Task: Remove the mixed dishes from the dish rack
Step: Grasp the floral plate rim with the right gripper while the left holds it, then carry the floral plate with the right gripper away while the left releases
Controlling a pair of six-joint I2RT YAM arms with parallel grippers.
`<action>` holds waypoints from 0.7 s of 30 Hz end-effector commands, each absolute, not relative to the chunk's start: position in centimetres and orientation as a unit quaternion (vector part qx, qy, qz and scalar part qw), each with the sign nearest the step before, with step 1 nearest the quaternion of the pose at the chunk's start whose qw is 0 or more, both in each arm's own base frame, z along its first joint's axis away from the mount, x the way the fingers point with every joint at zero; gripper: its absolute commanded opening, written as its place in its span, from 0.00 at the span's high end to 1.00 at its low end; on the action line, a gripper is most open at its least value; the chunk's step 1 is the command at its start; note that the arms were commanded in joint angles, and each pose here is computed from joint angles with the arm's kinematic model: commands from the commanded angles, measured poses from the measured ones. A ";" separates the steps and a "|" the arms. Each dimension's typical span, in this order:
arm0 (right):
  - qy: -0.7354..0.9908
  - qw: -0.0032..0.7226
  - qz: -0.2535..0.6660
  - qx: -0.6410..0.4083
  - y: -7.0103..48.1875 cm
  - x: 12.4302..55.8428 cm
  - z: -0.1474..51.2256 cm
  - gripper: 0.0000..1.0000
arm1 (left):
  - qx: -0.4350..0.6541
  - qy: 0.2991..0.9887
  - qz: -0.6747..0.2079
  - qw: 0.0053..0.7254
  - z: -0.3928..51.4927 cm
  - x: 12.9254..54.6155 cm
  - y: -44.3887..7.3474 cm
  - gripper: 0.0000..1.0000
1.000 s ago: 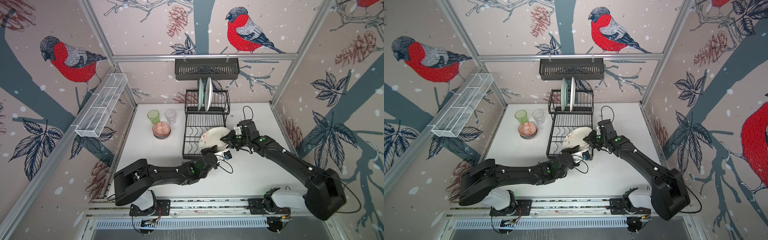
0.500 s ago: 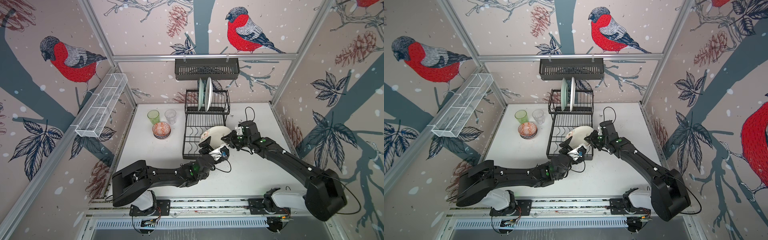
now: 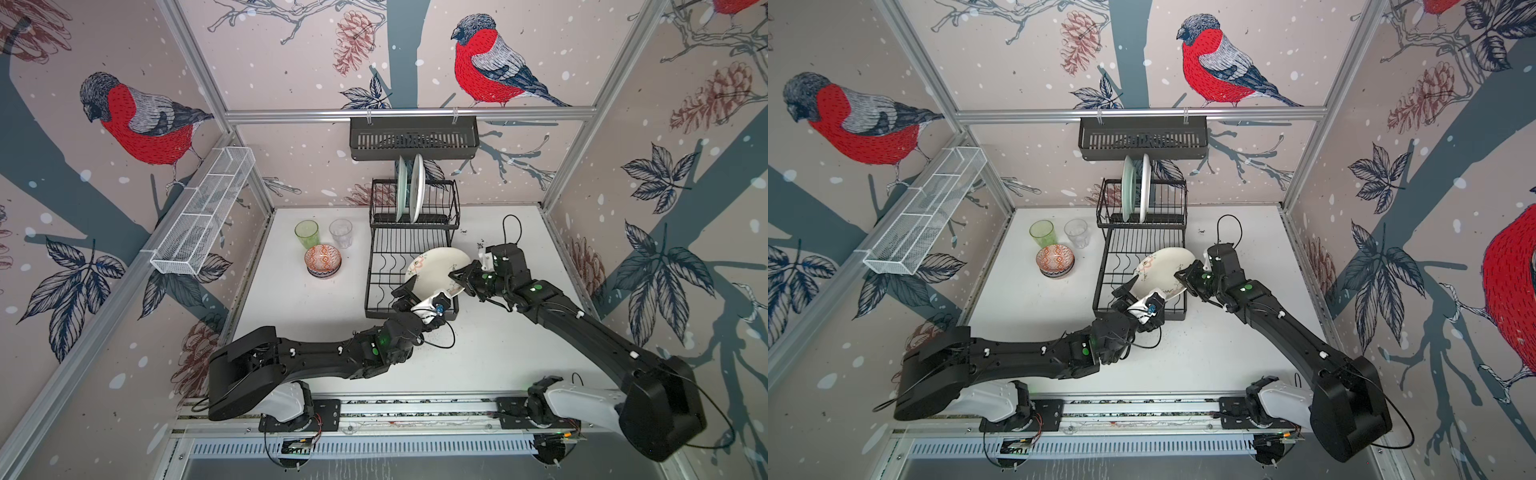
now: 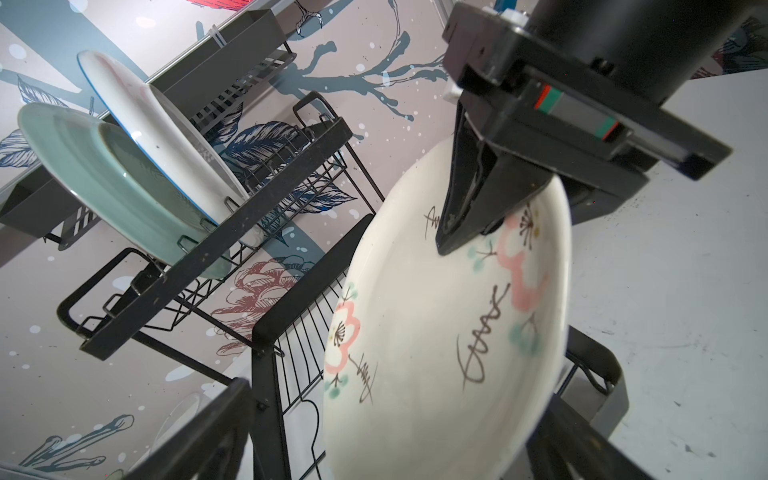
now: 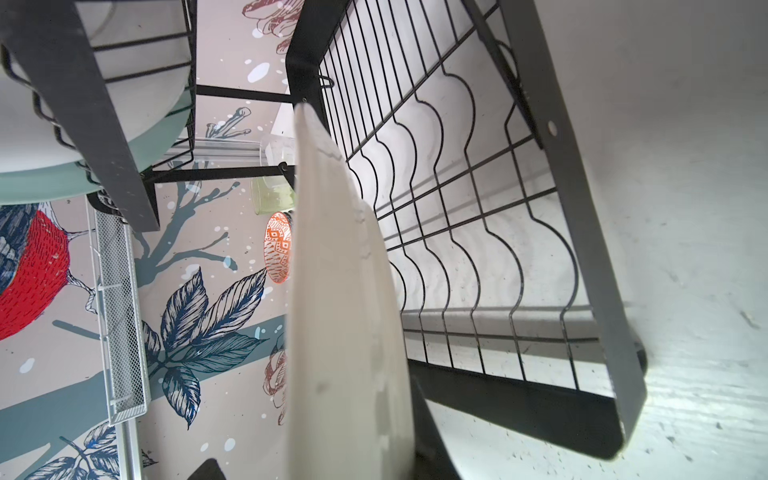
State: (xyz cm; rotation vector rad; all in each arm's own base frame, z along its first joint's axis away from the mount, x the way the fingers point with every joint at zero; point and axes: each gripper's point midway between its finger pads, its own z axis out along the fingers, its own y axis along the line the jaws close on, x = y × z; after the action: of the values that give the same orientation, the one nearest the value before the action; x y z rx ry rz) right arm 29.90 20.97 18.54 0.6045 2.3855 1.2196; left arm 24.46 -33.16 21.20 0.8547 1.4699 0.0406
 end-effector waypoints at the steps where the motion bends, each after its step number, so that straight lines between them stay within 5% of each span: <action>1: 0.841 0.234 0.440 0.213 20.2 30.6 19.7 1.00 | 0.337 0.656 0.004 0.676 22.6 24.6 -32.3 0.02; 21: 0.800 0.348 0.383 0.303 8.5 29.0 22.0 1.00 | 0.272 0.670 -0.056 0.688 23.6 23.6 -29.4 0.02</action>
State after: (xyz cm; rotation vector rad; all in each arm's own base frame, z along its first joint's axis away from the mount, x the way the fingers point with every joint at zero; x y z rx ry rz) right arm 28.71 9.23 20.43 0.8479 2.1147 0.9813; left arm 23.32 -29.98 22.65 0.6861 1.5054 -0.1099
